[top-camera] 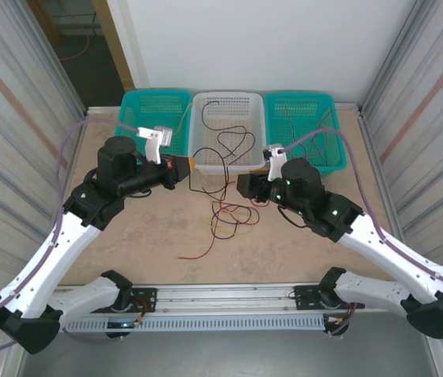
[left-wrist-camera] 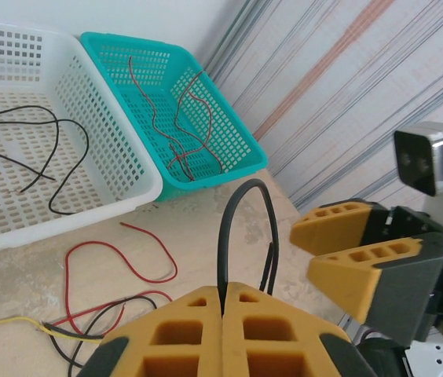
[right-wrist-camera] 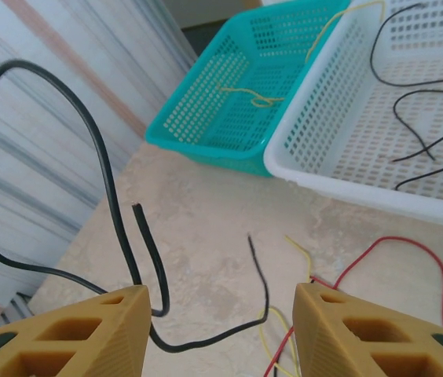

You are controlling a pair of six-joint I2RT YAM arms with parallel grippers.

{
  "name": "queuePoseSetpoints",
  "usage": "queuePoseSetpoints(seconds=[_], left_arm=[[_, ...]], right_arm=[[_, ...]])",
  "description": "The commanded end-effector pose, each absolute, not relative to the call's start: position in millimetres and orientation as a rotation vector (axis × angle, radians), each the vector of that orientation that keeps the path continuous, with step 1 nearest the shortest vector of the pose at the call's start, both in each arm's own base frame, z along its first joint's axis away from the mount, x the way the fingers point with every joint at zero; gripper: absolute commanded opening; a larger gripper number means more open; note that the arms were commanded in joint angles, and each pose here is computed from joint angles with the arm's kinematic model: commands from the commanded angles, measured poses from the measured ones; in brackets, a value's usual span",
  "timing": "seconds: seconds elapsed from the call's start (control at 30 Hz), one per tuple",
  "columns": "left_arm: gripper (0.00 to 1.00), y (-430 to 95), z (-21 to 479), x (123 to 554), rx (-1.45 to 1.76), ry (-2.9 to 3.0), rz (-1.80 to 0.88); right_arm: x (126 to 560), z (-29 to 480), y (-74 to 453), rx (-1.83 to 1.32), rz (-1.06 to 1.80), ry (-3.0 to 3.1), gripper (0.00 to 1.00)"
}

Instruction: Untangle the cables

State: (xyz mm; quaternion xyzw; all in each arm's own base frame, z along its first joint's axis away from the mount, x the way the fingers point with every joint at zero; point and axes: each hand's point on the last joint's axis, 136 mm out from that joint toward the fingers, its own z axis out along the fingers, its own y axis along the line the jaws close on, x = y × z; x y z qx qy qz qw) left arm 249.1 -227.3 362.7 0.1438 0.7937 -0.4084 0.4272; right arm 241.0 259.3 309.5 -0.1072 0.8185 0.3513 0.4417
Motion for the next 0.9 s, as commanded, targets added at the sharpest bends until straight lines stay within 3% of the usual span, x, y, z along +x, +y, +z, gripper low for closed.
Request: queuePoseSetpoints(seconds=[0.0, 0.37, 0.57, 0.87], left_arm=[[0.0, -227.4, 365.7, 246.9, 0.36, 1.965, -1.045], [0.0, -234.4, 378.6, 242.8, 0.398, 1.919, -1.105], [0.0, -231.5, 383.8, 239.9, 0.393, 1.893, -1.105], [0.0, -228.0, 396.3, 236.2, 0.385, 1.827, -1.115]], right_arm=[[237.6, 333.1, 278.4, -0.338, 0.965, 1.962, 0.48], [244.7, 332.4, 294.6, -0.336, 1.019, 1.95, 0.45], [257.7, 324.9, 287.5, -0.275, 0.985, 1.967, 0.28], [268.0, 302.4, 276.5, -0.203, 0.988, 2.027, 0.16]])
